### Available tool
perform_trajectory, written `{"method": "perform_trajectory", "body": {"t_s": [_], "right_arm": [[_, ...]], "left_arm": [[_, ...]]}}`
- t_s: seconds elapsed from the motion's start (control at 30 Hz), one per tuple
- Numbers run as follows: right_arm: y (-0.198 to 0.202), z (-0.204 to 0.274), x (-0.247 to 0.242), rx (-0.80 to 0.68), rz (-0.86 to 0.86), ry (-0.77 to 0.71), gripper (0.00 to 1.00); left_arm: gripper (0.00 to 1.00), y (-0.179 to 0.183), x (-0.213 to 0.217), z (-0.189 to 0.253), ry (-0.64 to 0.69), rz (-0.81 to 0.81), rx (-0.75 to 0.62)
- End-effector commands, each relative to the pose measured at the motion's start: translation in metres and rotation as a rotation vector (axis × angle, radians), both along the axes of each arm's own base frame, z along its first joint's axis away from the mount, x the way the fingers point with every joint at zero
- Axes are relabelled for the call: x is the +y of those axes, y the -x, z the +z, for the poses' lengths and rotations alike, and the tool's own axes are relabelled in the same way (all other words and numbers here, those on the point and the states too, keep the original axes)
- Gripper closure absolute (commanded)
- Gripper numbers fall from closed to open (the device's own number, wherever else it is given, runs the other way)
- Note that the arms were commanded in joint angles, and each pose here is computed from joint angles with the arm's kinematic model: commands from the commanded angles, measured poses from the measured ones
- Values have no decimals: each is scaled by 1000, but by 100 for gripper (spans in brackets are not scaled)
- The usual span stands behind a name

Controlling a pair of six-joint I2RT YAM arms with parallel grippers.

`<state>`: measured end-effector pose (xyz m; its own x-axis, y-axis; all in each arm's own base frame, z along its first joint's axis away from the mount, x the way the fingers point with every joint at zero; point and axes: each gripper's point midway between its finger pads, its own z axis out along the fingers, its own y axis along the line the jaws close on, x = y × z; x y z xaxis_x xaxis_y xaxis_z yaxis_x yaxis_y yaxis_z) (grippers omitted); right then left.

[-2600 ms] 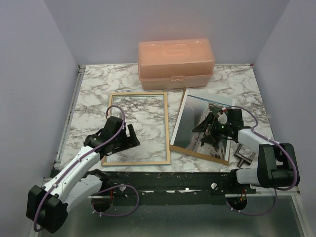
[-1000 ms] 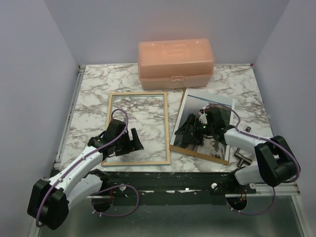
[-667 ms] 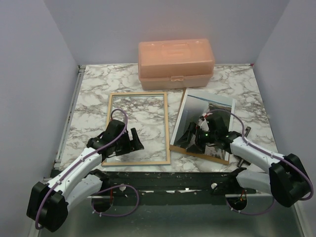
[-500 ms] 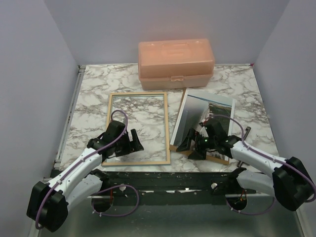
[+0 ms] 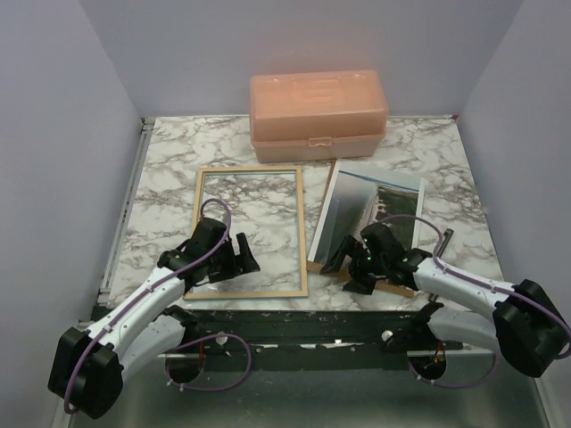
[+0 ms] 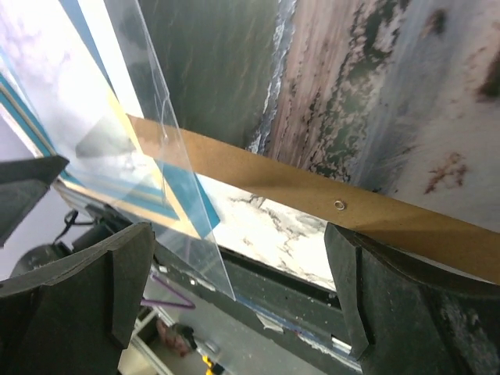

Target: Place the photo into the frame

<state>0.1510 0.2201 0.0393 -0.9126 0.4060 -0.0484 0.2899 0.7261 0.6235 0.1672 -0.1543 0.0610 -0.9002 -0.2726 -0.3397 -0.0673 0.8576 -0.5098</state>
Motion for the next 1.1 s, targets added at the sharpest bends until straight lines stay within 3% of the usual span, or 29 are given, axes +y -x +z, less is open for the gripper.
{"method": "perform_trajectory", "body": {"t_s": [0.0, 0.3, 0.6, 0.9, 1.07], "right_arm": [[-22, -14, -37, -31, -179, 164, 0], [-51, 13, -94, -117, -297, 302, 0], [-60, 61, -27, -258, -23, -27, 0], [-71, 60, 9, -242, 27, -234, 1], [-79, 47, 17, -231, 40, -255, 3]], "left_arm": [[16, 2, 1, 0, 7, 4, -5], [16, 3, 1, -3, 2, 5, 1], [16, 3, 0, -3, 3, -5, 6], [16, 2, -3, 2, 26, -8, -10], [16, 2, -4, 4, 29, -12, -11]]}}
